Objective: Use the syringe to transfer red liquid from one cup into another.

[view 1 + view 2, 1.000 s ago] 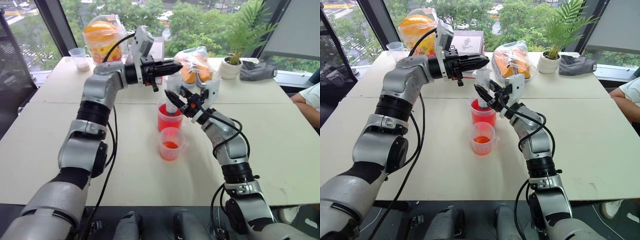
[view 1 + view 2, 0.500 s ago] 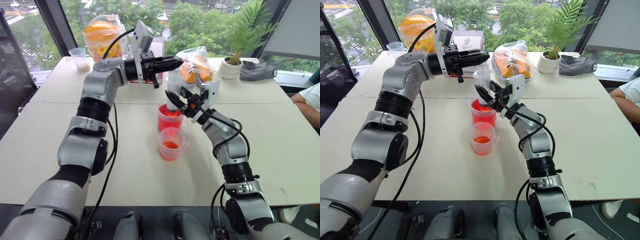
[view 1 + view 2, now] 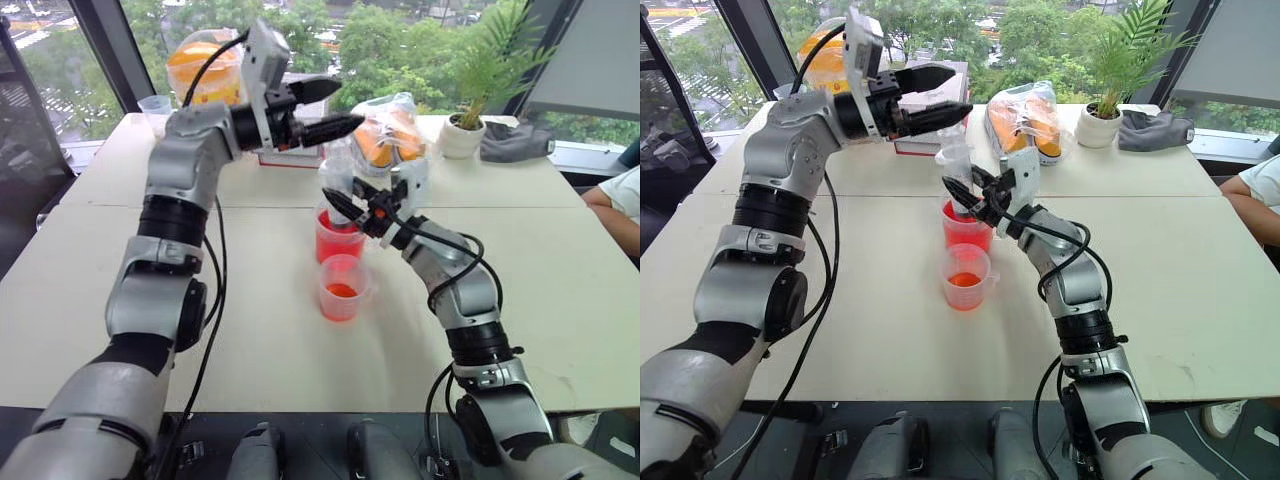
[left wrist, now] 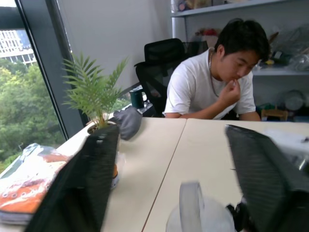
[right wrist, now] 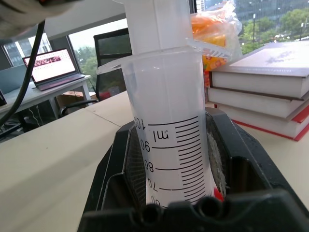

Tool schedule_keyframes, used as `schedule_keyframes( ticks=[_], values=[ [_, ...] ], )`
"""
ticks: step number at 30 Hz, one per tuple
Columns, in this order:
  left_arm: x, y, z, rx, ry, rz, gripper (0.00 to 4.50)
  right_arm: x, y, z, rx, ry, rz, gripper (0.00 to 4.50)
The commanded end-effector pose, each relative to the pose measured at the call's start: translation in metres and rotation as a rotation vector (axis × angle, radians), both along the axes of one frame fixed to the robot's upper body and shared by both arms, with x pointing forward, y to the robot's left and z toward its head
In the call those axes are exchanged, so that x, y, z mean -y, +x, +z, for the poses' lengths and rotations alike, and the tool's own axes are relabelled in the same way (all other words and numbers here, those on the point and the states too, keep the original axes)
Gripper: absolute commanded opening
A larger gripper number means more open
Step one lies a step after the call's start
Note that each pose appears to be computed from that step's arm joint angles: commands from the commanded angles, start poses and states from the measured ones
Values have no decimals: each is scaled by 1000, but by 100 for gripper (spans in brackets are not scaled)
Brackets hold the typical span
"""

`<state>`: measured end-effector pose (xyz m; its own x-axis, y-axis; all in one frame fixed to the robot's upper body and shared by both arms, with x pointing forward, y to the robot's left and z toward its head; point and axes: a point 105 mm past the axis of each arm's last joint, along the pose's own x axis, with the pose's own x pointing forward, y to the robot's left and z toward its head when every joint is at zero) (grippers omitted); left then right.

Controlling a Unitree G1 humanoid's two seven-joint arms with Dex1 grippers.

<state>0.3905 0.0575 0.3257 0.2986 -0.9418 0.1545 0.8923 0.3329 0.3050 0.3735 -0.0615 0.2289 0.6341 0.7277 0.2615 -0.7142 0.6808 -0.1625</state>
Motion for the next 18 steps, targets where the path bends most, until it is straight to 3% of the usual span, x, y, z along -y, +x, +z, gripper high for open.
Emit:
schedule_keyframes(
  ticks=[1,11,18],
  values=[
    [-12,-10,6,32,8,-7,421,4,-6,34,102,35,1,138],
    [-48,-18,5,-7,-32,76,421,15,-10,59,136,68,-2,138],
    [-54,-22,-3,-40,-22,83,421,19,-61,96,135,95,225,138]
  ],
)
